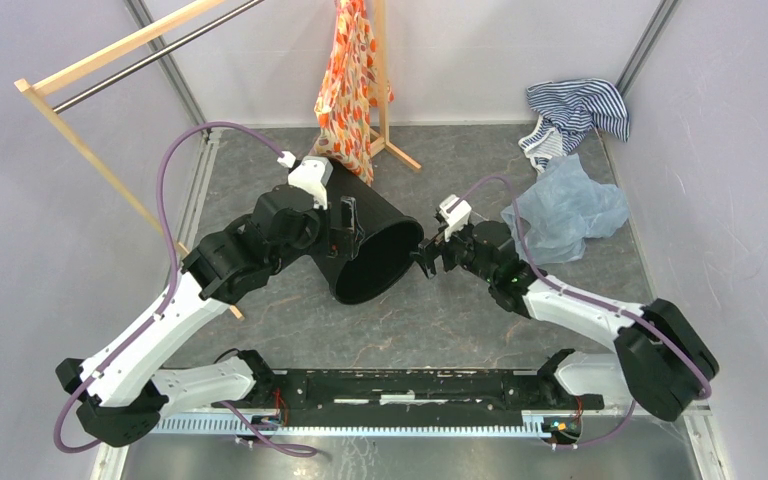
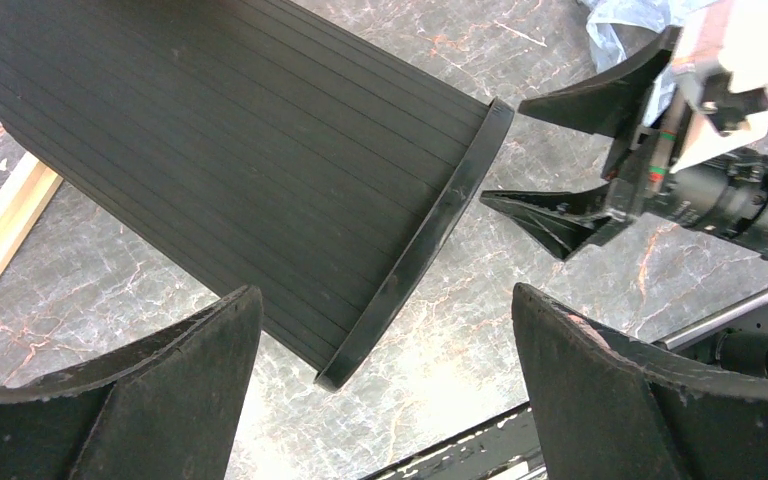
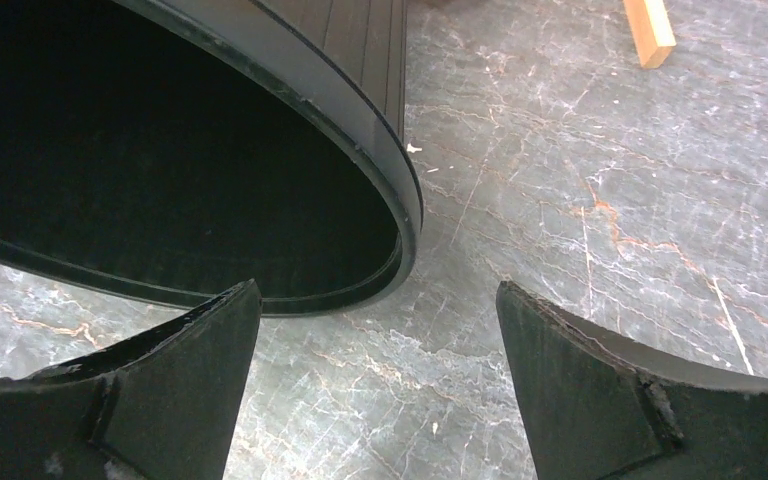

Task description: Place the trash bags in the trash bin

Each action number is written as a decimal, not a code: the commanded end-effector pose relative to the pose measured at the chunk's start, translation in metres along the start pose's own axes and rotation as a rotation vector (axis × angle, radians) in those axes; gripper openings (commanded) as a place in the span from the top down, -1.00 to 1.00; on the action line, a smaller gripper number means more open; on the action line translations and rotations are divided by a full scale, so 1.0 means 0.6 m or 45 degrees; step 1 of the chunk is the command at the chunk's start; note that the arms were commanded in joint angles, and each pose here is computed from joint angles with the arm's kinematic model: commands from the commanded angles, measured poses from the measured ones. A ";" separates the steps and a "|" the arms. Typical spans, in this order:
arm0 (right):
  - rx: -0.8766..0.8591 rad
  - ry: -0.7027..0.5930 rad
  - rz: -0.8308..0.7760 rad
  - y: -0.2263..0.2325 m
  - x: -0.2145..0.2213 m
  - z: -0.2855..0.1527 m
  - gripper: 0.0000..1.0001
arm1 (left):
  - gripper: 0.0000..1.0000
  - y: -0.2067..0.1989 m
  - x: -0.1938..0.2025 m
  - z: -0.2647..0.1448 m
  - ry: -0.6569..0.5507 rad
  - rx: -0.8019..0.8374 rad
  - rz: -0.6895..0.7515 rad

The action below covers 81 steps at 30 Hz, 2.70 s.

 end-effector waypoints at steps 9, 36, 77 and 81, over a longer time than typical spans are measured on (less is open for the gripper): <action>-0.123 -0.230 0.020 0.014 -0.081 0.088 -0.51 | -1.00 -0.005 -0.027 -0.027 -0.078 0.044 -0.022; 0.568 0.068 0.203 -0.106 -0.236 -0.054 1.00 | -1.00 -0.030 -0.055 -0.029 -0.092 0.156 0.056; 0.779 0.201 0.838 -0.356 -0.302 -0.024 0.05 | -1.00 -0.060 -0.031 -0.003 -0.076 0.207 0.011; 0.796 0.178 0.823 -0.363 -0.305 -0.021 -0.05 | -1.00 -0.058 -0.026 0.003 -0.066 0.194 0.018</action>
Point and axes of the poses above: each gripper's point midway between its finger pads, its own z axis out along the fingers, its own y axis along the line the jaws close on, x = y × z, the point moved 4 cm from there along -z, back along the fingers, and after that the axes turned 5 degrees about z, right-handed, at the moved point
